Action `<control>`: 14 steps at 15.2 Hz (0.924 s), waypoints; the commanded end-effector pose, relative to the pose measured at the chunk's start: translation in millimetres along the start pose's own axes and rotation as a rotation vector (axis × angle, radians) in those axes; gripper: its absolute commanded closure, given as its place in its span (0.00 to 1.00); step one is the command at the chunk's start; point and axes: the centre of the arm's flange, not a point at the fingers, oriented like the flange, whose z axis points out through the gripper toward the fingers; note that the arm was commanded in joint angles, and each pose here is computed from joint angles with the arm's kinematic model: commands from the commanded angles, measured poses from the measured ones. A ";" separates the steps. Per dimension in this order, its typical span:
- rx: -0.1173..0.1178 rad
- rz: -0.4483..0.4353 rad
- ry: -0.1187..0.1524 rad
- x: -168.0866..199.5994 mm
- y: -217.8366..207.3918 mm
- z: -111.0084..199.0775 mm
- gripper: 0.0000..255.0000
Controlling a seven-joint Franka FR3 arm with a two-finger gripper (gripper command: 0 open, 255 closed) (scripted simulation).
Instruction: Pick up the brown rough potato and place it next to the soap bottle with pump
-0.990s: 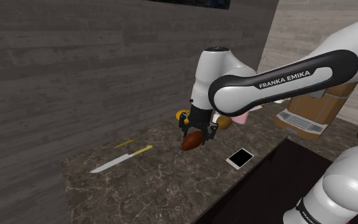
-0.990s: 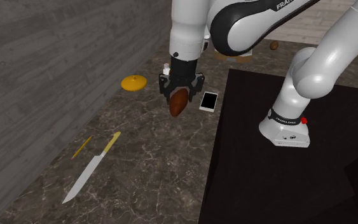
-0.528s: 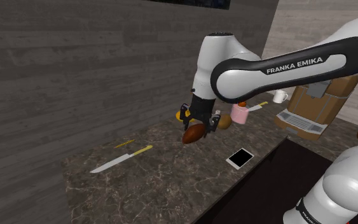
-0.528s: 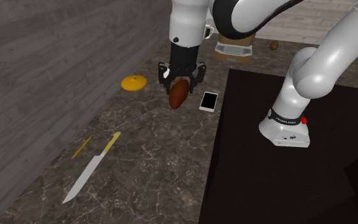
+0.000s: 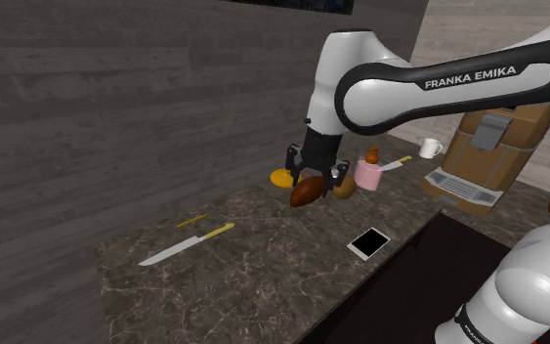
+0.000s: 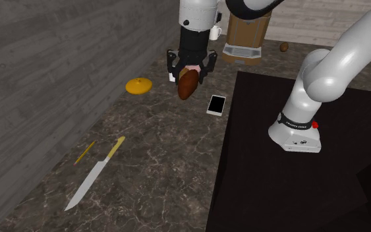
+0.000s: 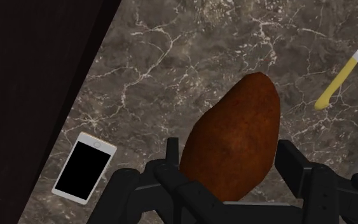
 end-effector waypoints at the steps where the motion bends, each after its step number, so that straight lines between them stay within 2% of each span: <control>1: 0.000 -0.001 0.000 23.0 12.5 1.4 1.00; 14: 0.000 -0.001 0.000 171.9 97.8 -3.4 1.00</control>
